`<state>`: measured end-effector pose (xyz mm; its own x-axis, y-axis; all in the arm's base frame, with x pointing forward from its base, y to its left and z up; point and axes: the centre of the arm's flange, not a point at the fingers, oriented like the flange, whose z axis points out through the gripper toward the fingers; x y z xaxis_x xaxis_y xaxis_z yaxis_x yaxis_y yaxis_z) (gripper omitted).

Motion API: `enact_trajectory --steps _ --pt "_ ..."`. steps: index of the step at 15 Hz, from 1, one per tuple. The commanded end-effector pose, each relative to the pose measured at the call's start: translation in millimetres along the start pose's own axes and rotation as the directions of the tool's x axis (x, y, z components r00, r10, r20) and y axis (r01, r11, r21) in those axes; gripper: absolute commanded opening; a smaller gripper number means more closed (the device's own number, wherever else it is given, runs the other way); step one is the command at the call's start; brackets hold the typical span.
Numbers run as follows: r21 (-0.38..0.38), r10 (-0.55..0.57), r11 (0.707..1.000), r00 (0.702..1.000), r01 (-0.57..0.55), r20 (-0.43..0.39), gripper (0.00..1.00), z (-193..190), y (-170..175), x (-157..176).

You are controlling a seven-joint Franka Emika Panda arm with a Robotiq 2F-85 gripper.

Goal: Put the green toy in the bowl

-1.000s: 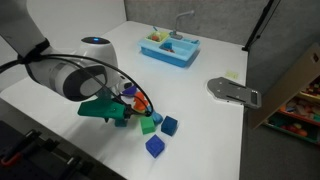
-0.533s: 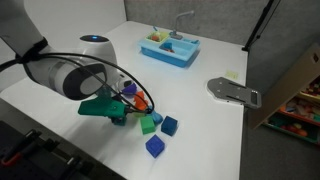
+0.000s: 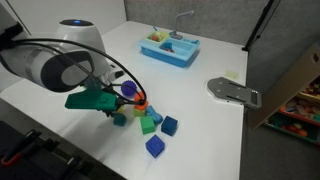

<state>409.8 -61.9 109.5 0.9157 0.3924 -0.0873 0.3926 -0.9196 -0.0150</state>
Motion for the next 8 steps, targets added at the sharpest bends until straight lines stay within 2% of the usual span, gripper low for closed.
enact_trajectory --steps 1,8 --pt "-0.026 0.0 1.0 1.0 0.0 -0.009 0.46 -20 -3 -11" --pt "-0.024 -0.004 1.0 0.999 0.003 -0.034 0.99 -7 15 1"
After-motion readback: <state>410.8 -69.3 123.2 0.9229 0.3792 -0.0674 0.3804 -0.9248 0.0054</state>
